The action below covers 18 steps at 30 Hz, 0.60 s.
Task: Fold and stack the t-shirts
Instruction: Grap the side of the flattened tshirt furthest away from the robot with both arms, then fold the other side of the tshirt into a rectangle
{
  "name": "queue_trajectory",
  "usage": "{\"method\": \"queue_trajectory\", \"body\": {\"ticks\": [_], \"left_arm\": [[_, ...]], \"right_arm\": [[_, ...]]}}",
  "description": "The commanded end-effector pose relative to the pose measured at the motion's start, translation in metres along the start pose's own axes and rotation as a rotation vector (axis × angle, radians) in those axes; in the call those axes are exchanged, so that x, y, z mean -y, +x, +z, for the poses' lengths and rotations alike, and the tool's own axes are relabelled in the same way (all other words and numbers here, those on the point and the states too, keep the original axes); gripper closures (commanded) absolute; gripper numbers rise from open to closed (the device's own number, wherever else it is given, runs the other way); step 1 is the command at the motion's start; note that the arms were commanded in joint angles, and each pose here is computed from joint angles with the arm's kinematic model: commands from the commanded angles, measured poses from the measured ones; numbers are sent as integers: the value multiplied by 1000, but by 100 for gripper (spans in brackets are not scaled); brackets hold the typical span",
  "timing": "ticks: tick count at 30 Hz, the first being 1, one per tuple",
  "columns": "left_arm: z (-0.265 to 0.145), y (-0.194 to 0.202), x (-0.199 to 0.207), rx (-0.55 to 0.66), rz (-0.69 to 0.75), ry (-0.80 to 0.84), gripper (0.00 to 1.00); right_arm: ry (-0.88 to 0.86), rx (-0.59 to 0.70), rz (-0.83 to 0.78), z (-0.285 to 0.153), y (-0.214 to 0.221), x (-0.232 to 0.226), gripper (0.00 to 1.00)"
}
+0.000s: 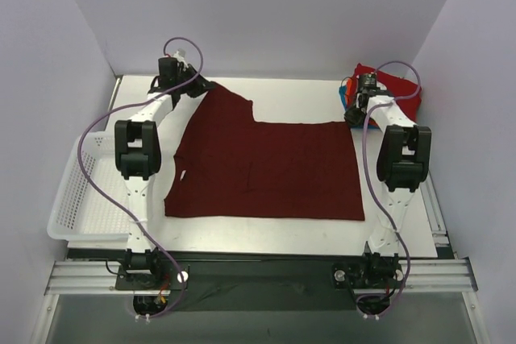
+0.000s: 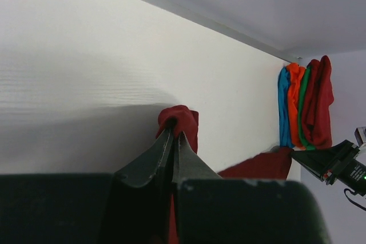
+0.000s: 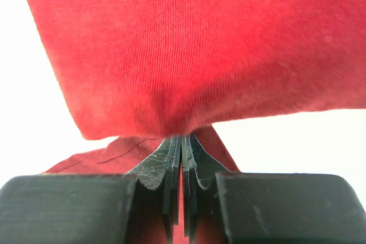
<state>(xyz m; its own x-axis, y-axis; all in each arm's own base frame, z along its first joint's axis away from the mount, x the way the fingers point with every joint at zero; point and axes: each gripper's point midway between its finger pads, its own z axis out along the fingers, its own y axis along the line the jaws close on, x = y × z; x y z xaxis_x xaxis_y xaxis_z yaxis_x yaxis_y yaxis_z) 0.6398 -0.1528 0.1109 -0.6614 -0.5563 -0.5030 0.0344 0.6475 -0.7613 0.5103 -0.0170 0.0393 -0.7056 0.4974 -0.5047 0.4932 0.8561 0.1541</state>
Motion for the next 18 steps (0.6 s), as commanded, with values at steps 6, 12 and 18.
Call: {"method": "queue_trajectory", "body": {"ticks": [6, 12, 18], "left_arm": [[-40, -35, 50, 98, 42, 122, 100], [-64, -38, 63, 123, 46, 151, 100], [-93, -25, 69, 136, 16, 143, 100]], "right_arm": [[-22, 85, 34, -31, -20, 0, 100], [-24, 101, 44, -44, -16, 9, 100], [-12, 104, 53, -54, -2, 23, 100]]}}
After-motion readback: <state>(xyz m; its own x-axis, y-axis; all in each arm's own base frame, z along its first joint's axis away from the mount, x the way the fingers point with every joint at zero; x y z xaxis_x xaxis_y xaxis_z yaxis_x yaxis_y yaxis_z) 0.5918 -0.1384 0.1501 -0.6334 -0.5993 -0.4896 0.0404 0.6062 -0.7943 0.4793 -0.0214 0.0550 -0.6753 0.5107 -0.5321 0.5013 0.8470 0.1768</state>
